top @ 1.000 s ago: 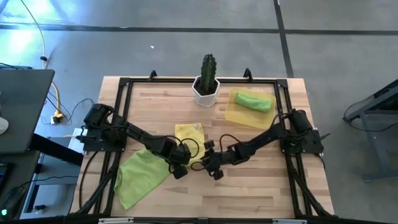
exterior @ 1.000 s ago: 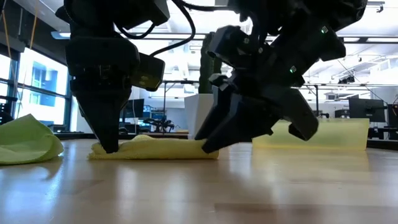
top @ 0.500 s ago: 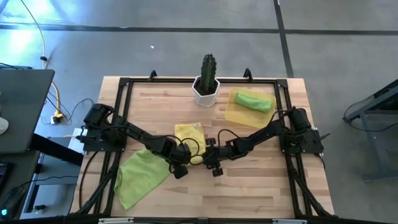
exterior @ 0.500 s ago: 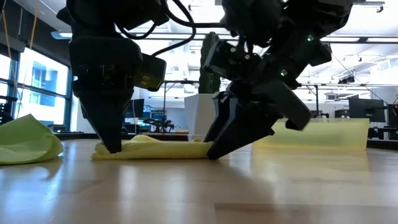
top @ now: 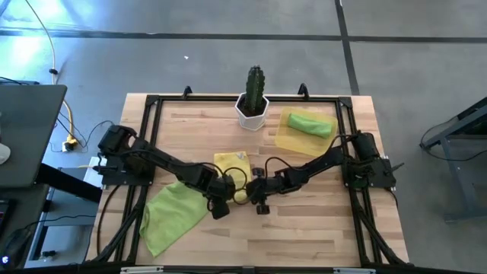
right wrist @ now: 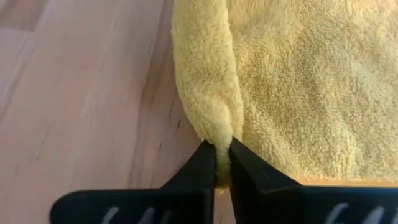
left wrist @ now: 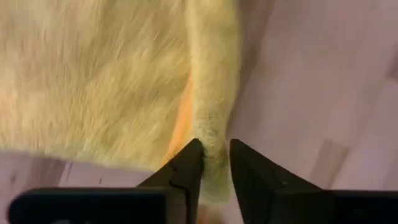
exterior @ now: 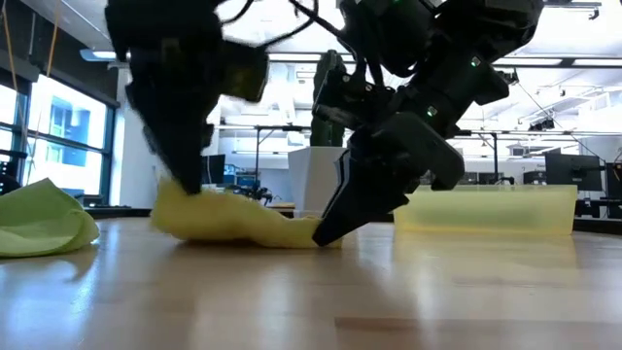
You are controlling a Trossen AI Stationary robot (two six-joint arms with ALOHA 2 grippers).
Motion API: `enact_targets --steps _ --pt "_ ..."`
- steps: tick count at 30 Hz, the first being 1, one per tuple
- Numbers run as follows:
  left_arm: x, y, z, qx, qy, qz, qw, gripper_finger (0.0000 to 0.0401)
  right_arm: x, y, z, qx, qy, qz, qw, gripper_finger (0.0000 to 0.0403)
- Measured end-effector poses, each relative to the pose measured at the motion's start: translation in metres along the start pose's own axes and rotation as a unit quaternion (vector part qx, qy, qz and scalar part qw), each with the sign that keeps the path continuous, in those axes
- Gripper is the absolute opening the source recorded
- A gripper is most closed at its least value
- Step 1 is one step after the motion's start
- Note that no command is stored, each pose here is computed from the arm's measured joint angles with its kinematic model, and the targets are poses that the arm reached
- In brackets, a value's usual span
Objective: Roll microfiber towels into tight, uniform cylinder then place into a basket
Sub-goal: Roll the yellow towel
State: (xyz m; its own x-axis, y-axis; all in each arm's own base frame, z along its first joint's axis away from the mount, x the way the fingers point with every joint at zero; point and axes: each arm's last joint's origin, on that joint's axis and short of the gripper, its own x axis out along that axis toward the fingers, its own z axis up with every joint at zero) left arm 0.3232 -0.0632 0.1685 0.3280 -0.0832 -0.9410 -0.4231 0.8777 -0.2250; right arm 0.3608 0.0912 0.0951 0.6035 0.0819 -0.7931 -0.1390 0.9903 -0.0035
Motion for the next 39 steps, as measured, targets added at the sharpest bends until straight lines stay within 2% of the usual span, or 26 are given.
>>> enact_targets --steps 4,8,15,21,24,26,34,39 --pt "-0.01 -0.005 -0.003 0.053 0.033 0.029 0.998 0.0101 0.0 0.0 0.0 0.024 0.003 0.009 1.0 0.001" --pt "-0.017 -0.02 -0.009 0.134 0.025 0.037 0.99 0.0113 0.0 0.001 0.0 0.055 0.008 0.076 0.996 0.0005" --pt "-0.016 -0.053 -0.026 0.244 -0.063 0.068 0.965 0.0115 0.001 -0.01 -0.001 0.164 0.037 0.162 0.972 0.0003" --pt "-0.006 -0.071 -0.037 0.263 -0.081 0.052 0.96 0.0116 0.001 -0.022 0.0 0.241 0.05 0.199 0.949 0.0003" --pt "0.004 -0.073 -0.04 0.268 -0.076 0.067 0.958 0.0116 0.001 -0.026 0.0 0.26 0.055 0.213 0.94 0.0003" --pt "0.01 -0.069 -0.041 0.27 -0.071 0.095 0.955 0.0116 0.001 -0.027 0.0 0.269 0.061 0.217 0.936 0.0003" --pt "0.035 -0.056 -0.035 0.26 -0.048 0.14 0.954 0.0116 0.0 -0.025 -0.001 0.272 0.068 0.224 0.933 0.0003" --pt "0.043 -0.046 -0.029 0.234 -0.014 0.138 0.962 0.0113 0.0 -0.025 -0.001 0.26 0.066 0.227 0.936 0.0004"
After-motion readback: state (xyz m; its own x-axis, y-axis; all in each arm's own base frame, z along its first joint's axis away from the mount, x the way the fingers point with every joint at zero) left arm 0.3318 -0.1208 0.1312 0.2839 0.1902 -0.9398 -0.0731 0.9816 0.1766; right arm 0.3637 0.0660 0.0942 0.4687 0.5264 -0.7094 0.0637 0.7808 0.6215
